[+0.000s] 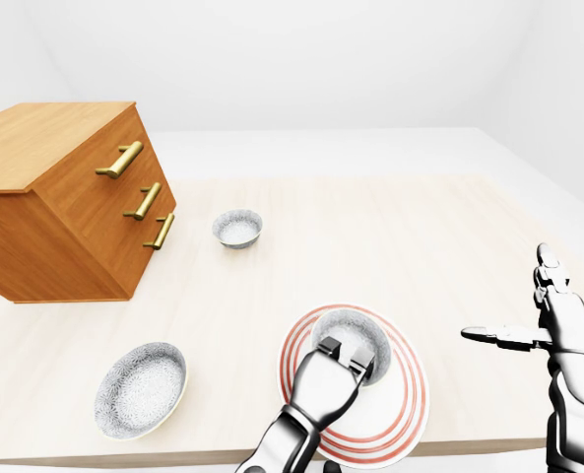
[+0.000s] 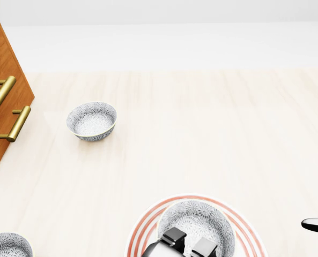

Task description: Put the bowl in the middle on the plate.

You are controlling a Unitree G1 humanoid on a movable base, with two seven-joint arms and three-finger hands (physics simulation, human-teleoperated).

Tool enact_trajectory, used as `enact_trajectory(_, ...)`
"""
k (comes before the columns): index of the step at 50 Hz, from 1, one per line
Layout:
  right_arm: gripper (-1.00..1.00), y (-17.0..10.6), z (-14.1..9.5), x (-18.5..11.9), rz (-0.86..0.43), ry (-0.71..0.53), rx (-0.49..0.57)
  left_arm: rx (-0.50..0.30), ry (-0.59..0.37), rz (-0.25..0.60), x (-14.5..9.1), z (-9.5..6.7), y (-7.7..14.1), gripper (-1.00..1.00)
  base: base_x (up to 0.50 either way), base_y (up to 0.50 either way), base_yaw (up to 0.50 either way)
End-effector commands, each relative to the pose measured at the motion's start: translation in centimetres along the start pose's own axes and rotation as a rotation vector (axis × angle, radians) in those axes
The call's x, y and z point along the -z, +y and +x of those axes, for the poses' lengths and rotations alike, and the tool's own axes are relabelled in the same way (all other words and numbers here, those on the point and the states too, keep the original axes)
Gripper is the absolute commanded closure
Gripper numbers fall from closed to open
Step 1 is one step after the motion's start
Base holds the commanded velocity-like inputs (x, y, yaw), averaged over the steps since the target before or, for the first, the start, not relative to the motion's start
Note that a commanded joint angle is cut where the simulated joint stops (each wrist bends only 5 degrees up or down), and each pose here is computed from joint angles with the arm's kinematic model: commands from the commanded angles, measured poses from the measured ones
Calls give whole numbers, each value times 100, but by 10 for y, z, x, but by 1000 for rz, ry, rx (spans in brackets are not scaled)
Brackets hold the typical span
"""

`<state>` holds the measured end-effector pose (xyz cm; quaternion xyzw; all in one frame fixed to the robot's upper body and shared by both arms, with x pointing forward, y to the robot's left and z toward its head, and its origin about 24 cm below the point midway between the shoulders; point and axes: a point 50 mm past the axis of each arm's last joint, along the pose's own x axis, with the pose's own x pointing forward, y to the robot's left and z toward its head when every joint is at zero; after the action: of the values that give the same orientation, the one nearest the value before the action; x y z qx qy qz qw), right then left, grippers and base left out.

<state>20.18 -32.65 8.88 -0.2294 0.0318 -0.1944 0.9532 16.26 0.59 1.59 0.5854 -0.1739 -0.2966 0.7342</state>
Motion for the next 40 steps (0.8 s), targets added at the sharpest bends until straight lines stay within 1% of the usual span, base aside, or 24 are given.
enact_trajectory(1, -100, 1, 1, 3, 1, 12, 0, 36, 25, -85, 5, -3, -3, -29, 0, 0, 0)
enact_trajectory(2, -100, 1, 1, 3, 1, 11, 0, 60, 24, -95, 5, -4, -4, -100, 0, 0, 0)
enact_trajectory(3, -100, 1, 1, 3, 0, 11, 0, 77, 21, -101, 4, -5, -4, -100, 0, 0, 0)
enact_trajectory(7, -100, 1, 1, 2, -1, 8, 1, 81, 25, -102, 5, -6, 0, -100, 0, 0, 0)
enact_trajectory(25, -100, 0, 2, 2, -1, 9, 4, 114, 52, -104, 7, -9, 6, -100, 0, 0, 0)
enact_trajectory(26, -100, 0, 2, 2, -1, 10, 4, 105, 49, -105, 7, -9, 9, -100, 0, 0, 0)
enact_trajectory(35, -100, 0, 1, -1, -5, -2, 4, 109, 63, -113, 11, -13, 21, -100, 0, 0, 0)
enact_trajectory(39, -100, 0, 1, 0, -4, 0, 4, 107, 78, -128, 16, -16, 33, -100, 0, 0, 0)
enact_trajectory(40, -100, 0, 1, 1, -3, 6, 4, 99, 83, -145, 18, -18, 40, -100, 0, 0, 0)
